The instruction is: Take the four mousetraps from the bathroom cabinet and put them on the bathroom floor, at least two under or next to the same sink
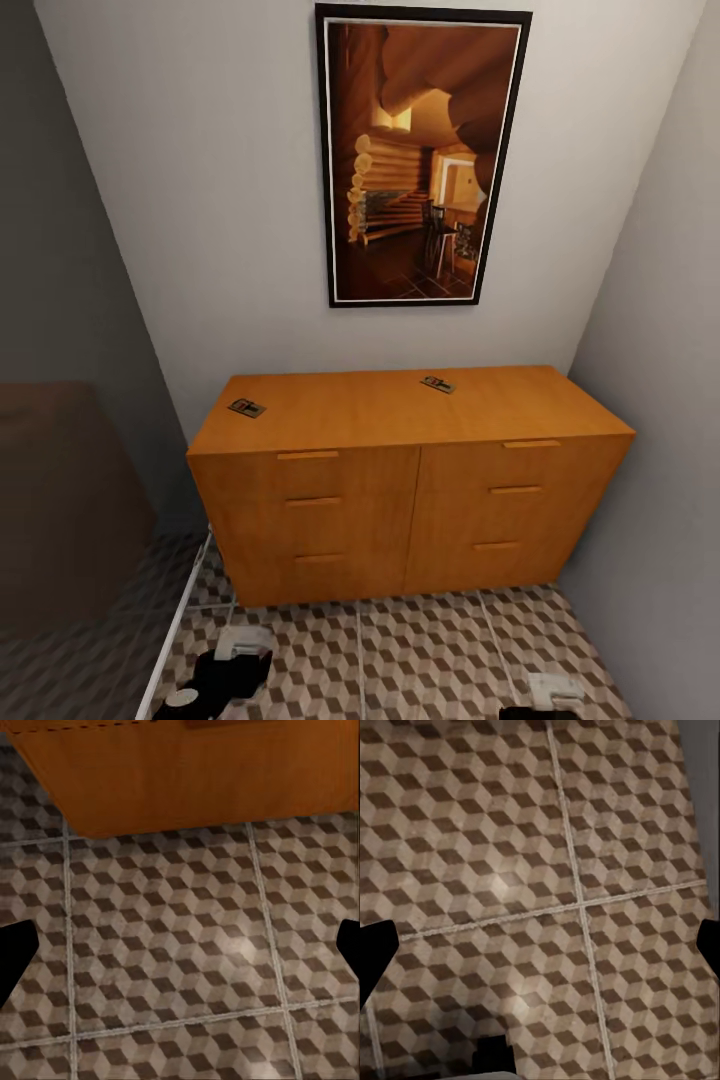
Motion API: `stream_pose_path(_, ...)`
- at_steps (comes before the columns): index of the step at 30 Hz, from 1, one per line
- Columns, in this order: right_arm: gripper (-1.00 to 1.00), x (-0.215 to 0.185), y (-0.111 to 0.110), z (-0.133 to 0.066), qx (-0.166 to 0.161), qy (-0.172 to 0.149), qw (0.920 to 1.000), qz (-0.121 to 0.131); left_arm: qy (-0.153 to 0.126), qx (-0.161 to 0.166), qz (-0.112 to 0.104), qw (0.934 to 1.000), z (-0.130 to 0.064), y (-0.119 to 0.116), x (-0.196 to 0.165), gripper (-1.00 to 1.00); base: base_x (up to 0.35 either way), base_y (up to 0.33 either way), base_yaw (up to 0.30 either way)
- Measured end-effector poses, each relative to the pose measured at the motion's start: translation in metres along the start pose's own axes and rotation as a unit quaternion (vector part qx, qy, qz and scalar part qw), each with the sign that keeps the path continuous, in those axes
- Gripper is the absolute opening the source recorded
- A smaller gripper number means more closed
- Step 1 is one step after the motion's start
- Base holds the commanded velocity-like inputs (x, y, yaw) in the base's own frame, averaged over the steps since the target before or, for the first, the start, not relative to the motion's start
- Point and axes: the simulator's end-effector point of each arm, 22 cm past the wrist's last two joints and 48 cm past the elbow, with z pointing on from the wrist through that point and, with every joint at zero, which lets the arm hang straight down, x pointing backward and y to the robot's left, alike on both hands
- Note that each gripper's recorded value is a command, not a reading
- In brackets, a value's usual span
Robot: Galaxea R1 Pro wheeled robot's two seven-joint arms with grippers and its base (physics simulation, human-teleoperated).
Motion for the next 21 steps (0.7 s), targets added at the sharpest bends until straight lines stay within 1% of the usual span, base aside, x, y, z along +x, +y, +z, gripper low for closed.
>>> stream_pose_path(5, 1.00, -0.054, -0.011, -0.016, 0.010, -0.038, 0.9992, 0.005, -0.044, 0.004, 0.009, 0.9990, -0.015, -0.006, -0.061, 1.00, 0.000, 0.000, 0.000)
stream_pose_path(6, 1.00, -0.072, -0.015, -0.024, 0.013, -0.049, 0.9987, 0.007, -0.060, 0.006, 0.010, 0.9981, -0.023, -0.008, -0.083, 1.00, 0.000, 0.000, 0.000)
stream_pose_path(11, 1.00, -0.113, -0.026, -0.047, 0.022, -0.071, 0.9972, 0.014, -0.091, 0.011, 0.013, 0.9957, -0.046, -0.014, -0.131, 1.00, 0.000, 0.000, 0.000)
stream_pose_path(13, 1.00, -0.128, -0.031, -0.058, 0.025, -0.081, 0.9963, 0.017, -0.100, 0.013, 0.013, 0.9948, -0.055, -0.016, -0.145, 1.00, 0.000, 0.000, 0.000)
stream_pose_path(14, 1.00, -0.144, -0.035, -0.070, 0.028, -0.091, 0.9953, 0.020, -0.104, 0.015, 0.013, 0.9944, -0.063, -0.018, -0.156, 1.00, 0.000, 0.000, 0.000)
stream_pose_path(15, 1.00, -0.152, -0.037, -0.076, 0.029, -0.096, 0.9947, 0.022, -0.105, 0.016, 0.014, 0.9942, -0.066, -0.019, -0.160, 1.00, 0.000, 0.000, 0.000)
stream_pose_path(18, 1.00, -0.170, -0.043, -0.094, 0.033, -0.106, 0.9935, 0.026, -0.103, 0.018, 0.014, 0.9944, -0.074, -0.022, -0.169, 1.00, 0.000, 0.000, 0.000)
stream_pose_path(21, 1.00, -0.181, -0.048, -0.109, 0.037, -0.109, 0.9929, 0.029, -0.102, 0.020, 0.013, 0.9945, -0.080, -0.025, -0.174, 1.00, 0.000, 0.000, 0.000)
